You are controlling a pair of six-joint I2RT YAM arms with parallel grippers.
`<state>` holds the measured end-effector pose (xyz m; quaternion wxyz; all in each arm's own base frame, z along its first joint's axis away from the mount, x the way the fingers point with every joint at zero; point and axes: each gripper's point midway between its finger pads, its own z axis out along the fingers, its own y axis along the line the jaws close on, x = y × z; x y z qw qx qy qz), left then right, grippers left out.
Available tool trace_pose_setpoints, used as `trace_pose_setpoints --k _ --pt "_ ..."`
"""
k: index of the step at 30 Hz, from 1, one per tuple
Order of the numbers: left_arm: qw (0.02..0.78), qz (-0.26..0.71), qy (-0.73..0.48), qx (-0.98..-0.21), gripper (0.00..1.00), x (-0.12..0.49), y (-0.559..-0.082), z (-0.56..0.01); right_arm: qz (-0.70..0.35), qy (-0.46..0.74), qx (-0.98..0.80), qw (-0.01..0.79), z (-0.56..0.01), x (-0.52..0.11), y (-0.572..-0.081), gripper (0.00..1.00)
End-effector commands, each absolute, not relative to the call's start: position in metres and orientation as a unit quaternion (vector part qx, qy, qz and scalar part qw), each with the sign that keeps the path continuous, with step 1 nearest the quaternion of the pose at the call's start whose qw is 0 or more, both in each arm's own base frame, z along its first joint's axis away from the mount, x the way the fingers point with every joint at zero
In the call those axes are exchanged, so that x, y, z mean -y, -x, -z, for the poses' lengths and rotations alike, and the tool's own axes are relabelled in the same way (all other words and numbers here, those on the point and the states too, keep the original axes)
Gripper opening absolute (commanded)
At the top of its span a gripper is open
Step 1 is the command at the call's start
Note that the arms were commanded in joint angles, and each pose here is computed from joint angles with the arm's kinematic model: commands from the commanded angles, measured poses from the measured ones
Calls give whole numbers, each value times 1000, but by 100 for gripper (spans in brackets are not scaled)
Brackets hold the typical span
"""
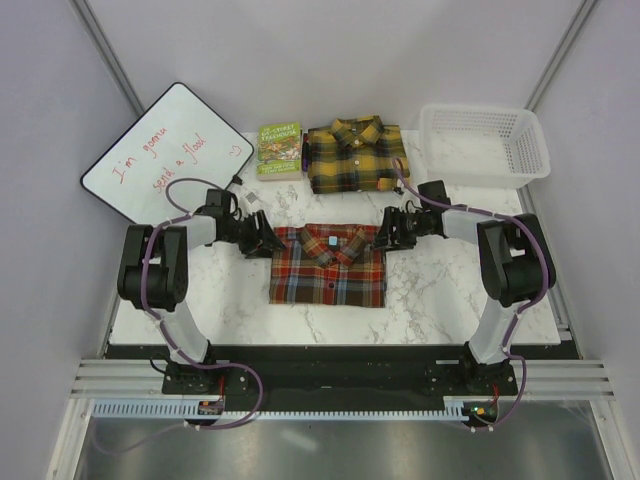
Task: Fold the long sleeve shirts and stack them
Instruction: Neatly place the folded shirt to the corner
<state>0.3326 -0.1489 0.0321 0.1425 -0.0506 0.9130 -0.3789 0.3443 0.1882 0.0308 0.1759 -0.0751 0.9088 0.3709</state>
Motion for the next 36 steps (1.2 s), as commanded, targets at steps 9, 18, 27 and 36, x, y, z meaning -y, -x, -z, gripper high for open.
trace_pose_setpoints --k 9,18,27,36 --pt "110 412 68 -902 6 165 -334 -26 -324 74 -930 155 -5 -180 -338 11" --pt "224 375 -20 -899 2 164 -343 -78 -294 95 -915 261 -71 -176 -361 0" --pt "270 359 -55 -892 2 170 -348 -108 -269 105 -906 311 -109 -166 -363 0" --pt "326 367 -91 -866 2 192 -385 -158 -209 121 -889 389 -158 -149 -392 0"
